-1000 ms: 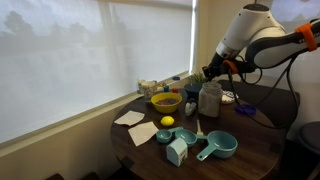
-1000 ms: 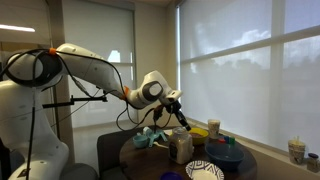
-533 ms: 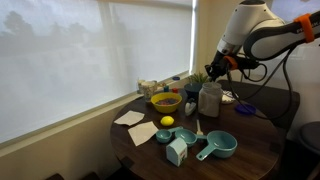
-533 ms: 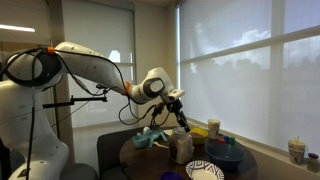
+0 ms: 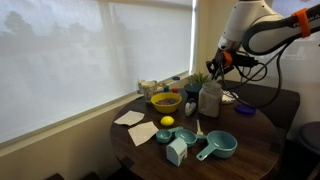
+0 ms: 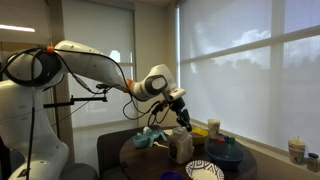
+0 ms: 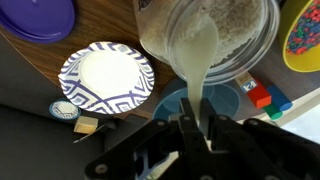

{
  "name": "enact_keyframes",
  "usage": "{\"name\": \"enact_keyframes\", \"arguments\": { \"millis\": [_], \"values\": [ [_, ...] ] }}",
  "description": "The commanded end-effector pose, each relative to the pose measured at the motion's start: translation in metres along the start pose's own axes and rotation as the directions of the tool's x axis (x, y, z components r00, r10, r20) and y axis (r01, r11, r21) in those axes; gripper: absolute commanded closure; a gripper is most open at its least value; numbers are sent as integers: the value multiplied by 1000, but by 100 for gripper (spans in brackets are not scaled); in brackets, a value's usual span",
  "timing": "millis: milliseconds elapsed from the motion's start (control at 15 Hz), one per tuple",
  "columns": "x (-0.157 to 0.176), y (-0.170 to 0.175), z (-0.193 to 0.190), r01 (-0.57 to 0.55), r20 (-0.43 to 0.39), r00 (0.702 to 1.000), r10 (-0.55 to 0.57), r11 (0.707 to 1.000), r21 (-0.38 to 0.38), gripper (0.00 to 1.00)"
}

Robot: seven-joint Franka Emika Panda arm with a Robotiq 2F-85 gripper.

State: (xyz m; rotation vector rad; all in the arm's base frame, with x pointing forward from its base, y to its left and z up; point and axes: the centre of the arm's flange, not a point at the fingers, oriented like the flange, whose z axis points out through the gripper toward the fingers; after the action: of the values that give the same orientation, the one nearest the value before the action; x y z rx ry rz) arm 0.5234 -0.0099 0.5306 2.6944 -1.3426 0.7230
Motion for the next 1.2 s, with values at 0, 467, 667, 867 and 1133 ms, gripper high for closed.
{"name": "enact_keyframes", "arguments": {
  "millis": [0, 467, 667, 867, 1133],
  "values": [
    [11, -10, -2, -145, 48, 988, 146, 989, -16, 97],
    [30, -10, 0, -371, 83, 923, 376, 926, -63, 97],
    [35, -10, -3, -429, 112, 893, 435, 900, -74, 97],
    [39, -7, -13, -435, 136, 889, 437, 899, -47, 97],
    [41, 3, -27, -395, 175, 903, 391, 919, -13, 97]
  ]
}}
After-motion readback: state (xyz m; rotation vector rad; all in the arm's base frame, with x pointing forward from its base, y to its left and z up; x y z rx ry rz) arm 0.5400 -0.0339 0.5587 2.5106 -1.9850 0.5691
